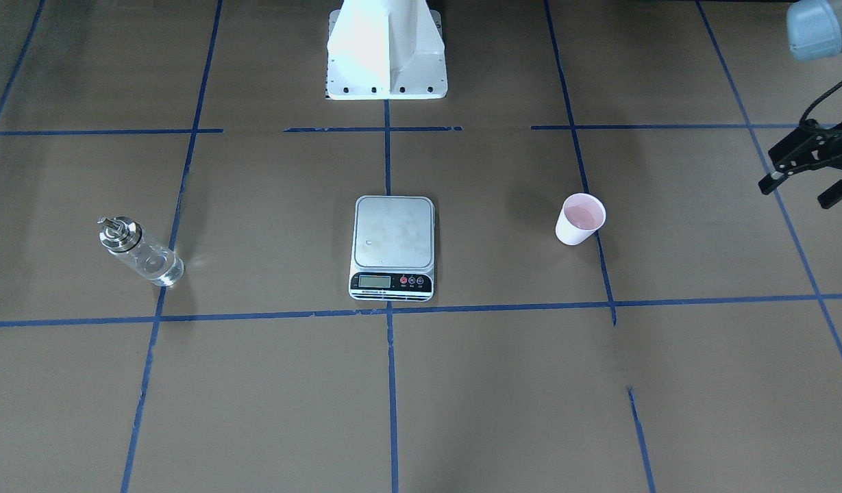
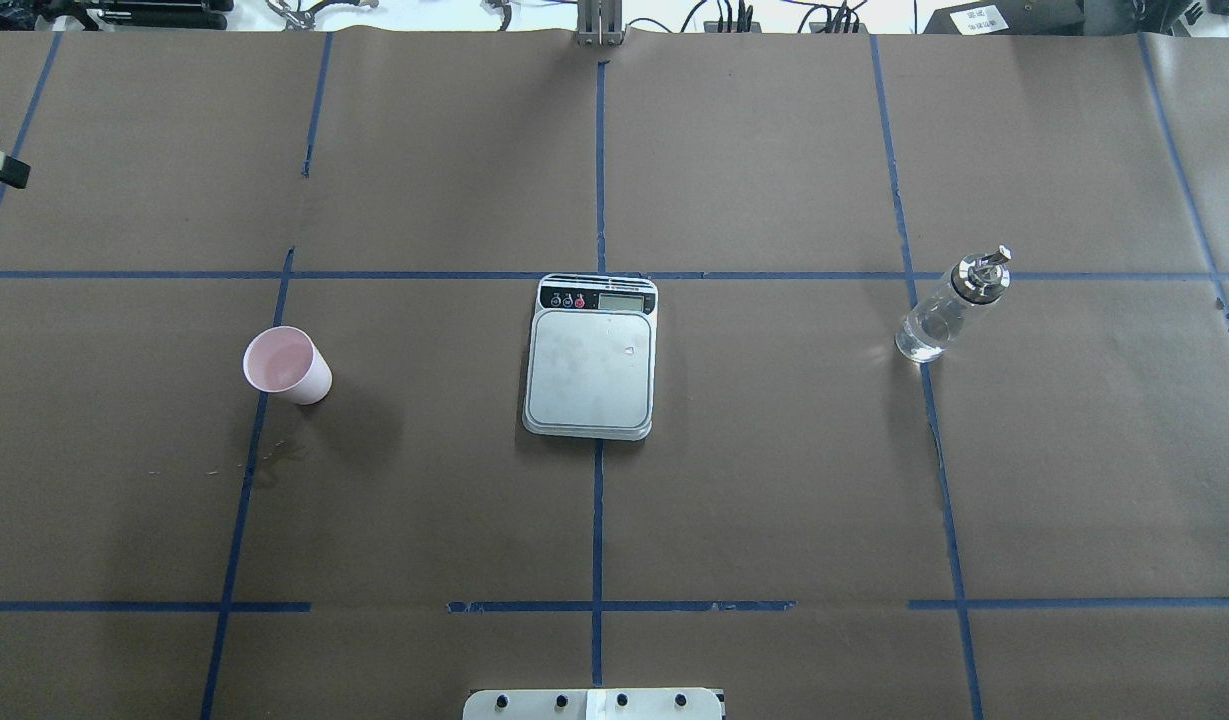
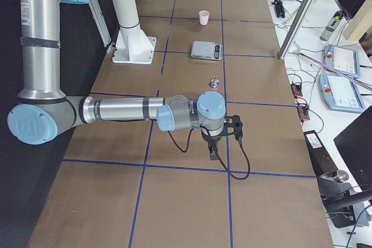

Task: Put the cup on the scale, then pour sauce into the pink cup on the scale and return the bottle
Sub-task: 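Reach the left gripper down to the pink cup and grasp it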

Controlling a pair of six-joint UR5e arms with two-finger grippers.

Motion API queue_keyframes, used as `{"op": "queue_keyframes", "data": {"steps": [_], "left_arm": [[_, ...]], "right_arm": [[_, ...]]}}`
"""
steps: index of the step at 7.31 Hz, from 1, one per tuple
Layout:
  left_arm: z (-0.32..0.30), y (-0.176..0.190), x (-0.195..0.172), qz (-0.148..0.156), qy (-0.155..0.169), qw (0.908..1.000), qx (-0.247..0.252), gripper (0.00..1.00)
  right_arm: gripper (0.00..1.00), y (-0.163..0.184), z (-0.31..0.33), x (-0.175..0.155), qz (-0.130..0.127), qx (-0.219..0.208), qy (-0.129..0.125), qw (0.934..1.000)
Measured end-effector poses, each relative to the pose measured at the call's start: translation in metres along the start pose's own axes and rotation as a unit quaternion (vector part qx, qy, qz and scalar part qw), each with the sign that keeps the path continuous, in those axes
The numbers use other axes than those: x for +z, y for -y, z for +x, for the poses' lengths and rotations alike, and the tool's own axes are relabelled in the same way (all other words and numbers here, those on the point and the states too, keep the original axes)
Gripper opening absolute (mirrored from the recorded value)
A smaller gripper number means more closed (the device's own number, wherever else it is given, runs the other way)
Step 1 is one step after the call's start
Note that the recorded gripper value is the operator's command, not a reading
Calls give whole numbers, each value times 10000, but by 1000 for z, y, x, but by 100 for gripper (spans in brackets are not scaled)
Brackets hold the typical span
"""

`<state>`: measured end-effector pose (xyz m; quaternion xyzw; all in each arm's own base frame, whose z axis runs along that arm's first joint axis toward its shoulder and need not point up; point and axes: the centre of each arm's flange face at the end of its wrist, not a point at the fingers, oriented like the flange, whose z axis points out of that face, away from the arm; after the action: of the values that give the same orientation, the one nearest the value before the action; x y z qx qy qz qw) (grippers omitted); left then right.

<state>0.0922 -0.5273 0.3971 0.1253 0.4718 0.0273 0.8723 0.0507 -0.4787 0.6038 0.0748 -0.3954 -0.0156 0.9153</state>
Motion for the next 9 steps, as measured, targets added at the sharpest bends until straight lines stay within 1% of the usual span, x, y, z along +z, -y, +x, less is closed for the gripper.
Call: {"op": "queue_keyframes", "data": {"steps": [1, 2, 3, 4, 5, 7, 9], "left_arm": [[16, 2, 13, -45, -124, 9999, -85, 100], [35, 4, 30, -149, -197, 9997, -57, 100], [55, 6, 50, -182, -105, 9997, -79, 100], [73, 3, 70, -110, 117, 9996, -242, 100], [90, -4, 91, -48, 294, 9983, -505, 100], [104, -25, 116, 27, 396, 9940, -1015, 100], [100, -56, 141, -24, 491, 9896, -1355, 100]], "right_arm": [[100, 2, -5, -5, 63, -29, -4, 10000], [100, 5, -12, -12, 141, -72, 3, 9999], [100, 7, -17, -15, 176, -95, 23, 9998], [100, 6, -18, -15, 179, -99, 41, 9998], [100, 5, -17, -14, 156, -80, 57, 9998], [100, 2, -16, -8, 97, -57, 75, 9999], [100, 2, -17, -7, 88, -67, 80, 9999]]}}
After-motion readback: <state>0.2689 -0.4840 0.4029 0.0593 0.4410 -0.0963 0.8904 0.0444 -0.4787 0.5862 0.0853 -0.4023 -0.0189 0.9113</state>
